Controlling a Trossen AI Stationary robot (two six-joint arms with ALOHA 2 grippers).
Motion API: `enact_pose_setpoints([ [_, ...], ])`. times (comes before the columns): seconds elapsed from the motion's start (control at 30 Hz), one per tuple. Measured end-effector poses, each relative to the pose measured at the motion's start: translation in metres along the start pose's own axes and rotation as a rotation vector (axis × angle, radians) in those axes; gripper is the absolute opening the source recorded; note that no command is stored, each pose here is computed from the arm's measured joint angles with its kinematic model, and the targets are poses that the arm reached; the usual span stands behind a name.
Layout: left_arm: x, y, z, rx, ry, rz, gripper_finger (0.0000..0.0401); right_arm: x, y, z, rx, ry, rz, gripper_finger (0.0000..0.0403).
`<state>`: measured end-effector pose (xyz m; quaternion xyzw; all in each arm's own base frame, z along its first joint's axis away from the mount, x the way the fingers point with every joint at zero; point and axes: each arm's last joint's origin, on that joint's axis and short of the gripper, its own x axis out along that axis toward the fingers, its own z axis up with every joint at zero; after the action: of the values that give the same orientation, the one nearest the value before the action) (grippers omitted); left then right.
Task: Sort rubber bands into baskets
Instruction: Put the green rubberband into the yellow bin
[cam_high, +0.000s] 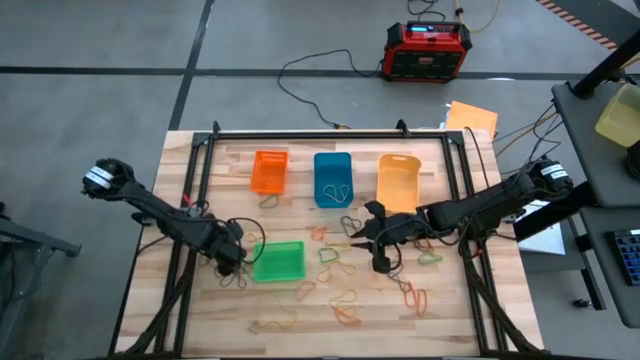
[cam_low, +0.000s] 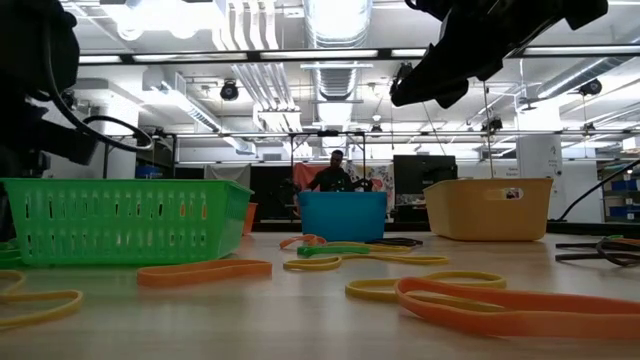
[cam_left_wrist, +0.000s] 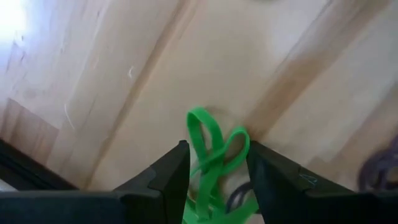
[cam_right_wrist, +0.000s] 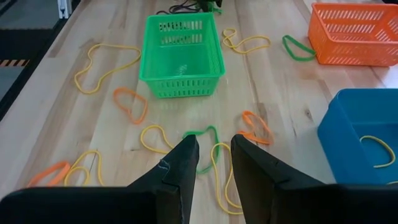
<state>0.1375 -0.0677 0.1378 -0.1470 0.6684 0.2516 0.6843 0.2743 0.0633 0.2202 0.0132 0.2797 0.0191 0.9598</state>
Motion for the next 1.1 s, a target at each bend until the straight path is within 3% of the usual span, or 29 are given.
enact_pose_setpoints([
  [0.2,0.001,0.0,0.0,0.003,-0.013,0.001,0.0126,0.0,0.0,0.0,-0.006,0.0,0.0,0.0094],
  [0.43,-0.001,-0.001,0.002,0.014,-0.041,0.016,0.0011,0.0,0.0,0.0,-0.022,0.0,0.0,0.0091],
  [0.8,-0.05,-0.014,0.019,0.135,-0.171,-0.03,0.0,0.0,0.0,0.0,-0.027,0.001,-0.001,0.0091],
  [0.97,-0.083,-0.01,0.023,0.157,-0.273,-0.018,0.0,0.0,0.0,0.0,-0.026,0.001,-0.001,0.0095],
  [1.1,-0.103,-0.004,0.023,0.172,-0.377,-0.078,0.0,0.0,0.0,0.0,-0.026,0.001,0.0,0.0093],
])
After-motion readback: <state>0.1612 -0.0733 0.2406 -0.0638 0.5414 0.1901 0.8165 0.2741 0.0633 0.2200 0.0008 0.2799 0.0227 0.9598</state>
